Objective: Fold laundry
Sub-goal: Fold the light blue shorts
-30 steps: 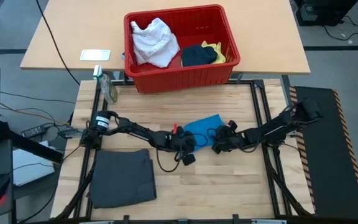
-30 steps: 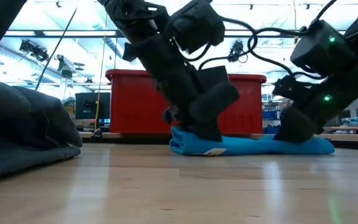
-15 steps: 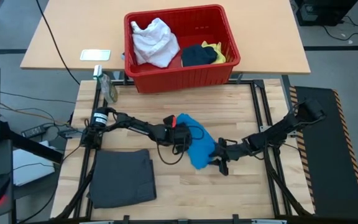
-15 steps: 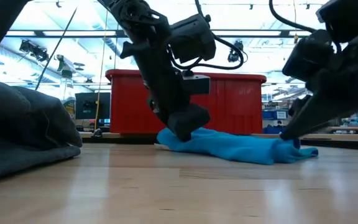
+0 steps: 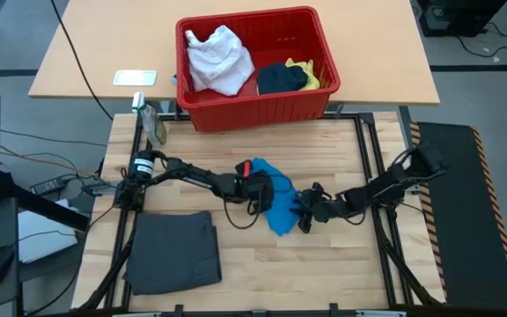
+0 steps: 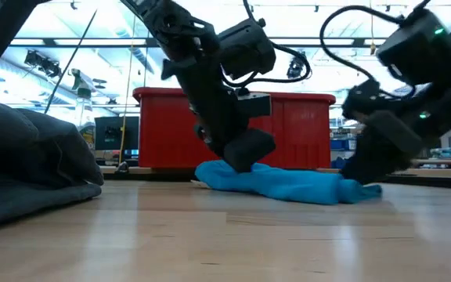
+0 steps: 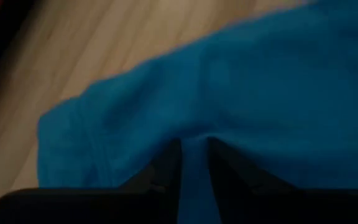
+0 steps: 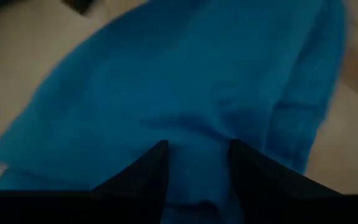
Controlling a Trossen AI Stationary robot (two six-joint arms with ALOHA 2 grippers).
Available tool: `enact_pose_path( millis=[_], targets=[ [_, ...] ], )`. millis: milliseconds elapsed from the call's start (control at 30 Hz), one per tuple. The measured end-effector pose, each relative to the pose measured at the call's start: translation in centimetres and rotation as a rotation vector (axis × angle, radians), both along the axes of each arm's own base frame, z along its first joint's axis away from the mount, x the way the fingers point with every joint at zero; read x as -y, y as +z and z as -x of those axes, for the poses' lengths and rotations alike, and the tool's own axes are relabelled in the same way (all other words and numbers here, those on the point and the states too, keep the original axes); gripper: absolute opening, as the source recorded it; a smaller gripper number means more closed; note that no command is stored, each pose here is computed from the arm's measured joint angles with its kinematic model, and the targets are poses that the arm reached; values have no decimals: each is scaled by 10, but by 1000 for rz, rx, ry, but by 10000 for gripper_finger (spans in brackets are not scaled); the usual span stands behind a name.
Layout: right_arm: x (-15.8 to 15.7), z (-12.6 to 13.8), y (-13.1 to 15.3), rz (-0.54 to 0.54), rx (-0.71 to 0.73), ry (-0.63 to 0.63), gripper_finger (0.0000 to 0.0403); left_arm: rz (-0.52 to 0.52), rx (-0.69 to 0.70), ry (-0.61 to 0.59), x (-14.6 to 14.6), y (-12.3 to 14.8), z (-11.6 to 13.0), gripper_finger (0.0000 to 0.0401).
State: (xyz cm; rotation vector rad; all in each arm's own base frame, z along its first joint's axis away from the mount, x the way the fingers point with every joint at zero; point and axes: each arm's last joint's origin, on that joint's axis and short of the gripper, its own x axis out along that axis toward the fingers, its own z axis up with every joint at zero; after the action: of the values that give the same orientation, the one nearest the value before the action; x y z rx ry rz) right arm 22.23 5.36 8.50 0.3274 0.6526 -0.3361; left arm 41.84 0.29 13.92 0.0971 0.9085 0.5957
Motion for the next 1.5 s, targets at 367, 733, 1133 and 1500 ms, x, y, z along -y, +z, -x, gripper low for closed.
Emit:
enact_pose_path(
  millis=[367, 733, 1133, 1500],
  targets=[
    [-12, -1, 10, -73, 64, 158, 176, 39, -42, -30, 24, 25, 17, 84],
    [-9, 5, 8, -17, -2, 83, 176, -15, 125, -102, 39, 39, 19, 84],
    [-15, 6, 15, 86, 62, 57, 176, 181, 376, 52, 14, 0, 85, 85],
    [-22, 0, 30, 51, 187, 111, 176, 367, 788, 149, -10, -32, 131, 148]
  ],
)
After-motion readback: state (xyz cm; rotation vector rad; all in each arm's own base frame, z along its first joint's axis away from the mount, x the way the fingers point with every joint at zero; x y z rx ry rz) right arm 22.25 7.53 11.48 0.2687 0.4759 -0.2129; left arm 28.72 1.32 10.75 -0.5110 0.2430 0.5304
